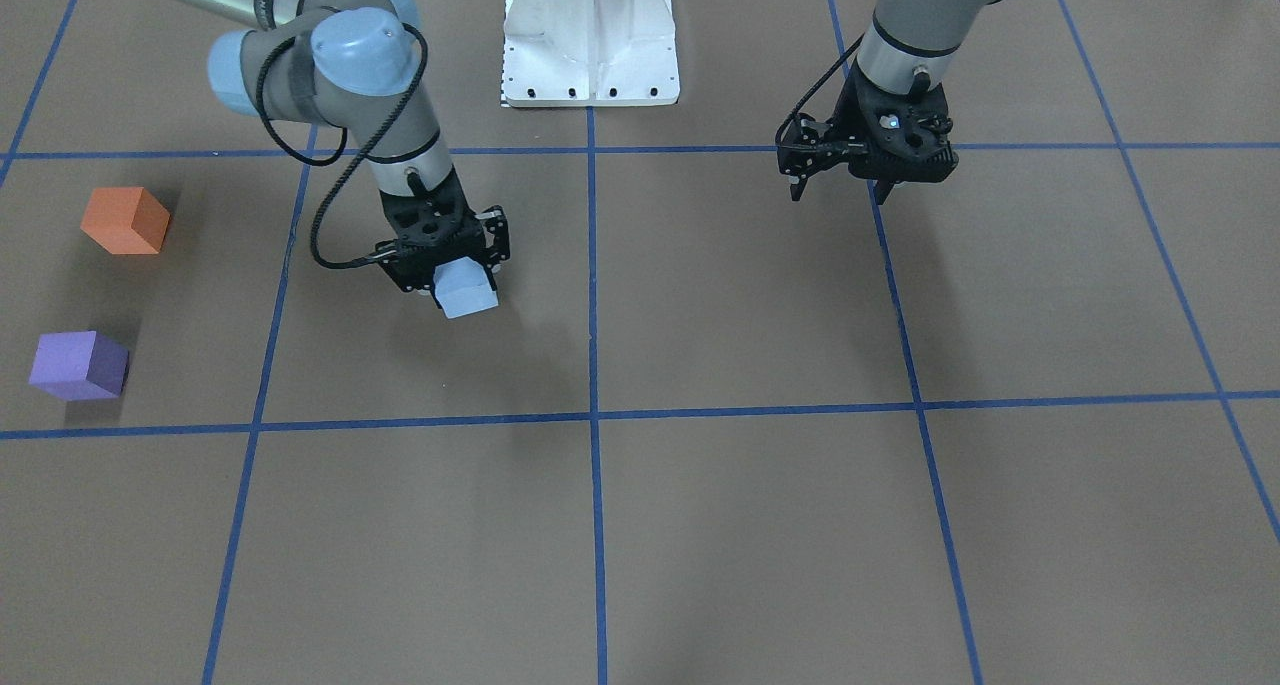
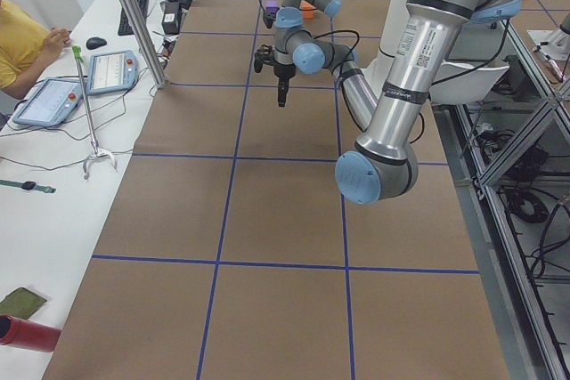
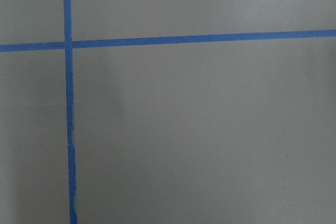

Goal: Place blue block between orange and purple blocks
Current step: 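Carry the light blue cube with the right gripper toward the purple cube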

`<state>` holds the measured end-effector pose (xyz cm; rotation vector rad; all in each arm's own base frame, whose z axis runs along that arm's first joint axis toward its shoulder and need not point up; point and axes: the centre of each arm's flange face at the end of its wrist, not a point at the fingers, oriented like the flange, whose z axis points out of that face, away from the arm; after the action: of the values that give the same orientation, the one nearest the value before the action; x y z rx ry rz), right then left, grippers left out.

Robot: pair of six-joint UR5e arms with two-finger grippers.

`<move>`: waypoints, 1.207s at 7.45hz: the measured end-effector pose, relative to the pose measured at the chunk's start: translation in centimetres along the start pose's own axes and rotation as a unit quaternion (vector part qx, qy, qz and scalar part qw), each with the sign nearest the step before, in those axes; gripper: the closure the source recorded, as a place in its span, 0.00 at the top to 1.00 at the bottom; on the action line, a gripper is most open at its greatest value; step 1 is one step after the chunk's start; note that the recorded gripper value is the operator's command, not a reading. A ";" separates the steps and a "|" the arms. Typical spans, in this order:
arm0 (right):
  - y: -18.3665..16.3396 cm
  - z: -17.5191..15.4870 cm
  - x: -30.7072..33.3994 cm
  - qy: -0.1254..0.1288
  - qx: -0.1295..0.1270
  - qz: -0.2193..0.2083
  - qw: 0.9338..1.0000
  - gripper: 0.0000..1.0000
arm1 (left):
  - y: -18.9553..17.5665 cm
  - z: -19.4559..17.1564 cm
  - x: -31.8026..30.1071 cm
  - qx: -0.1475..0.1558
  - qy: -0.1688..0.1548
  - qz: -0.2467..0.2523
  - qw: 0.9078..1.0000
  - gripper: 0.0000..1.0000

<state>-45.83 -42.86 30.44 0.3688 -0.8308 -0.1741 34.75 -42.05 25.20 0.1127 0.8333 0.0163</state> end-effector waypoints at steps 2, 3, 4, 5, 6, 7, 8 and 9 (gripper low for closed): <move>3.1 -3.6 9.6 0.030 -0.005 0.033 0.999 0.00 | 0.0 0.0 0.0 0.000 0.000 0.000 1.000 1.00; 4.1 -5.3 14.8 0.041 -0.020 0.062 0.997 0.00 | 0.0 0.0 -0.1 0.000 0.000 -0.001 1.000 1.00; 5.2 -6.9 20.2 0.046 -0.045 0.104 0.992 0.00 | 0.0 0.0 -0.1 0.000 0.000 -0.001 1.000 1.00; 6.7 -8.1 24.9 0.051 -0.066 0.148 0.986 0.00 | 0.0 -0.1 0.0 0.001 0.001 -0.001 1.000 1.00; 8.1 -8.8 28.3 0.055 -0.076 0.174 0.980 0.00 | 0.1 -0.2 0.2 0.001 0.002 -0.007 1.000 1.00; 9.5 -8.6 30.5 0.051 -0.079 0.183 0.979 0.00 | 0.1 -0.3 0.3 0.000 0.005 -0.017 1.000 1.00; 10.5 -7.6 32.1 0.042 -0.082 0.183 0.979 0.00 | 0.2 -0.4 0.4 -0.003 0.007 -0.022 1.000 1.00; 11.2 -6.4 33.2 0.031 -0.085 0.180 0.979 0.00 | 0.2 -0.3 0.4 -0.004 0.007 -0.025 1.000 1.00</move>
<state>-18.88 -40.65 53.61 0.0594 -0.8010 0.1043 34.81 -41.81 24.75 0.0844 0.8503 -0.0257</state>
